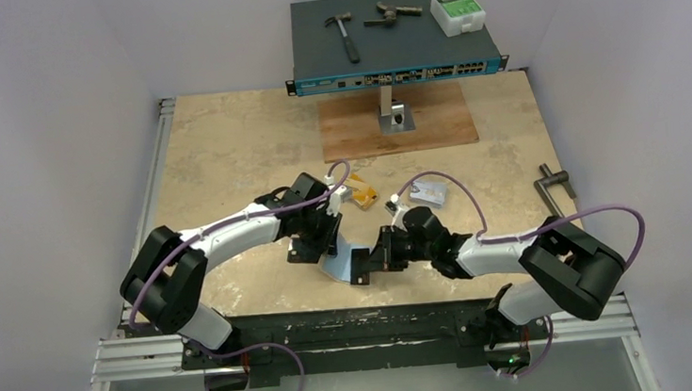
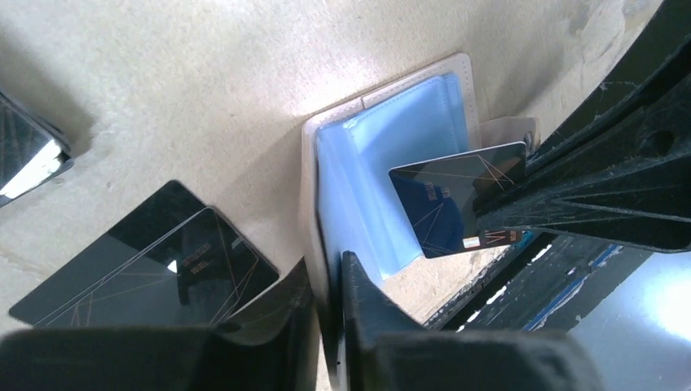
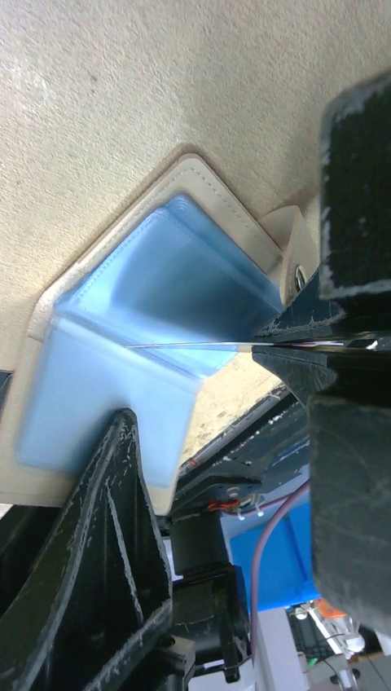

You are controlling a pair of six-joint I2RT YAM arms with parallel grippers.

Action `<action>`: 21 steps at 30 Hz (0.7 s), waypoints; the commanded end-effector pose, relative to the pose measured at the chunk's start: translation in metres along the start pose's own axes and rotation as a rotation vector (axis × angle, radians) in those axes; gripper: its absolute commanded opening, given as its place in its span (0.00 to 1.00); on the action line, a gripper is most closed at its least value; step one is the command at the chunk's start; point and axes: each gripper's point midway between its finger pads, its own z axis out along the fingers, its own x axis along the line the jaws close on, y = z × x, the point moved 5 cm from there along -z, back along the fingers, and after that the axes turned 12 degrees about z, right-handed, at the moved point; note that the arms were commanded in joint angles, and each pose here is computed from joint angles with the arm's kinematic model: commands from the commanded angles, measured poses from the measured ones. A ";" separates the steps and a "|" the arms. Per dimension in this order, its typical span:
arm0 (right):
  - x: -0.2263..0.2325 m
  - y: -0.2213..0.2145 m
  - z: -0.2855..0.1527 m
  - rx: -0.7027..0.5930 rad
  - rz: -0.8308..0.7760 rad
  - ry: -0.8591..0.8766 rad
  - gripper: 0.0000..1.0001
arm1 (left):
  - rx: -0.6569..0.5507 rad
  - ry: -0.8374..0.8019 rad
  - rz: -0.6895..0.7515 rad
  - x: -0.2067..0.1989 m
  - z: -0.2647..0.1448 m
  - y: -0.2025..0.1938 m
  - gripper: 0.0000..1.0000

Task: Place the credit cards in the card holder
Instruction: Pick up the card holder from the center of the board.

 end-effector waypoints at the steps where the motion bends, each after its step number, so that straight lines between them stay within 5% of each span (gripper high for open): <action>1: 0.005 0.010 -0.003 -0.055 0.003 0.008 0.00 | -0.037 -0.115 -0.025 -0.012 0.001 0.013 0.02; 8: 0.031 0.031 -0.039 -0.143 -0.021 0.168 0.00 | -0.167 -0.442 -0.085 -0.039 -0.038 0.054 0.00; 21: 0.133 0.059 -0.164 -0.645 -0.352 0.514 0.00 | -0.578 -0.641 0.255 -0.102 -0.205 0.115 0.00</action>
